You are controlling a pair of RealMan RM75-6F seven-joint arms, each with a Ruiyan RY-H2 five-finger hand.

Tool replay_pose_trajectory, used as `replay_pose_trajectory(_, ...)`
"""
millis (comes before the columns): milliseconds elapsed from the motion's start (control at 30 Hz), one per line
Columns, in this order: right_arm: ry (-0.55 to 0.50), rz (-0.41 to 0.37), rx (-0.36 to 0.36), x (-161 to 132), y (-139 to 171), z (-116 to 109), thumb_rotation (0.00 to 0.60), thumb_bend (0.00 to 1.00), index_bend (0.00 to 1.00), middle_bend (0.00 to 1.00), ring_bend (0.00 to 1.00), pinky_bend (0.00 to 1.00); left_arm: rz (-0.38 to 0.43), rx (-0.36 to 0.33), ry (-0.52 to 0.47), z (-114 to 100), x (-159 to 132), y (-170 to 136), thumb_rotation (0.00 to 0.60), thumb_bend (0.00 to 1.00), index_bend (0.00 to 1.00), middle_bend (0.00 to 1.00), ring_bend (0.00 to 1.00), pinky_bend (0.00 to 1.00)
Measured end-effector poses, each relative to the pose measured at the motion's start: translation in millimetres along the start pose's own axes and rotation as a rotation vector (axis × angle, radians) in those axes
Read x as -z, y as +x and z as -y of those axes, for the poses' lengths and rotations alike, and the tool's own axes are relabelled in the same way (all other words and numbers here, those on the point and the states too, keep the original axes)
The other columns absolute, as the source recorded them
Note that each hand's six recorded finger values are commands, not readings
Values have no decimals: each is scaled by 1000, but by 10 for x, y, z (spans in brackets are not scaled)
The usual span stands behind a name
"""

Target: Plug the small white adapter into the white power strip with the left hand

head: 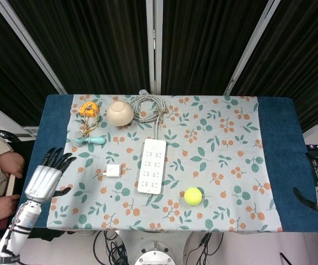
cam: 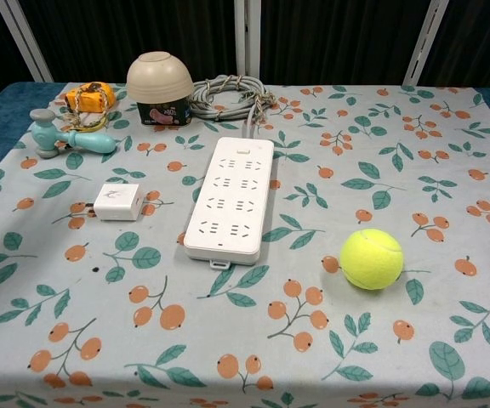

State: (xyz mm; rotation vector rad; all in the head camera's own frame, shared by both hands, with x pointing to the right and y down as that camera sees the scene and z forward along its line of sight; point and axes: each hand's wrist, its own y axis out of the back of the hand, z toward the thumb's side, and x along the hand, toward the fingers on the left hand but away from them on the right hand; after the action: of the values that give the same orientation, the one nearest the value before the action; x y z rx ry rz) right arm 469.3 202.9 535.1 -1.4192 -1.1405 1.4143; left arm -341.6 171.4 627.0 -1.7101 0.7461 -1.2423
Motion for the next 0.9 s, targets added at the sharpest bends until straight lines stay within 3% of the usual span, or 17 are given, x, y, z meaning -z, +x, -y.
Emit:
replay_pose_trajectory(167, 10, 1, 3, -28, -44, -37, 600, 149, 1, 148, 0, 58, 118, 80, -33, 333, -374, 391, 600, 38, 211, 205, 73, 66)
replay_pose_trajectory(367, 13, 9, -11, -39, -71, -8, 600, 149, 1, 147, 0, 60, 179, 97, -13, 613, -647, 722, 600, 39, 212, 203, 73, 64)
replay_pose_trajectory(567, 11, 21, -17, -22, -68, 17, 600, 149, 1, 148, 0, 62, 201, 82, 9, 744, -782, 955, 600, 38, 211, 201, 73, 62)
replay_pose_trajectory(900, 5, 40, -18, 28, -39, 27, 600, 149, 1, 147, 0, 68, 186, 55, 7, 799, -751, 1209, 600, 39, 211, 200, 73, 62)
